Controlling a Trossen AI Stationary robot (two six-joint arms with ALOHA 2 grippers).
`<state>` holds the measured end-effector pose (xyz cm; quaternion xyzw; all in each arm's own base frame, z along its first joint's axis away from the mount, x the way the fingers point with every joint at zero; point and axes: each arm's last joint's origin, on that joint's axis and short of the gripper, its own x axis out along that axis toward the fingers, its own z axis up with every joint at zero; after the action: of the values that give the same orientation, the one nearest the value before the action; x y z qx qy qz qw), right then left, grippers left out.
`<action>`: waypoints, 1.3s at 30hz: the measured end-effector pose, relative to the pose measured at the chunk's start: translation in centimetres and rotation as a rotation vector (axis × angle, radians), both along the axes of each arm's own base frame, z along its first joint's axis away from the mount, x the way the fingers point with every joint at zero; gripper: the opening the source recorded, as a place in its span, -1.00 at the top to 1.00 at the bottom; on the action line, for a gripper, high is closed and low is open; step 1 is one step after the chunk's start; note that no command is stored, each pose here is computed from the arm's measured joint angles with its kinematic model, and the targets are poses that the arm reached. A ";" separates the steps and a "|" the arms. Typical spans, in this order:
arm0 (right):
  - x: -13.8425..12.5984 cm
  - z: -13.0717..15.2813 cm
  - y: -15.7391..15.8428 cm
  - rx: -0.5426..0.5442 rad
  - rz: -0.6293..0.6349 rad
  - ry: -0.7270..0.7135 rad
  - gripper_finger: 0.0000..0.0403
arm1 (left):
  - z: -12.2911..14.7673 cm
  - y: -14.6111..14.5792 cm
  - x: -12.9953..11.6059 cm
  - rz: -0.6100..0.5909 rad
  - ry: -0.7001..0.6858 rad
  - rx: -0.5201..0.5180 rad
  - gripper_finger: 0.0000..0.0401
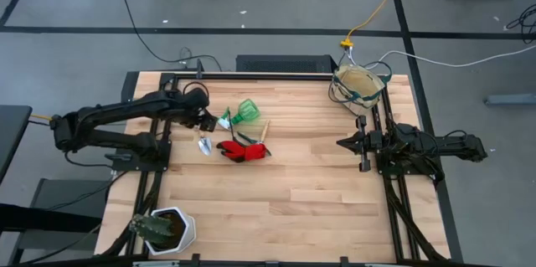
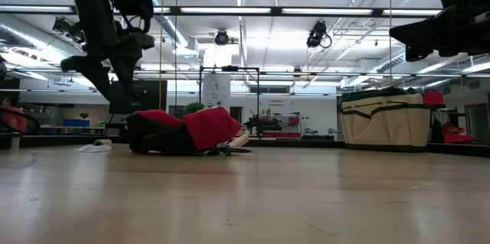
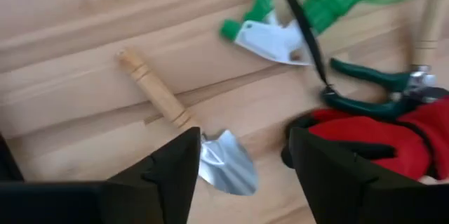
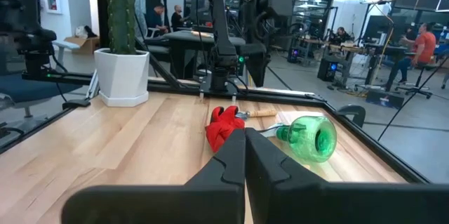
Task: Pick & Place Garden tools in Gardening bag
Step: Put the left brown trowel into the gardening bag
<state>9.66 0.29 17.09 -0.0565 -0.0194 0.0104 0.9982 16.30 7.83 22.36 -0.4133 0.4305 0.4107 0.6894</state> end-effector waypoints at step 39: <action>0.0 0.0 0.0 0.000 0.000 0.000 0.98 | -2.7 1.9 0.7 0.126 0.144 -0.091 -0.18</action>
<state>9.66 0.29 17.09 -0.0565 -0.0192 0.0104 0.9982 17.03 9.72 19.69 -0.4398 0.4703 0.4620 0.6099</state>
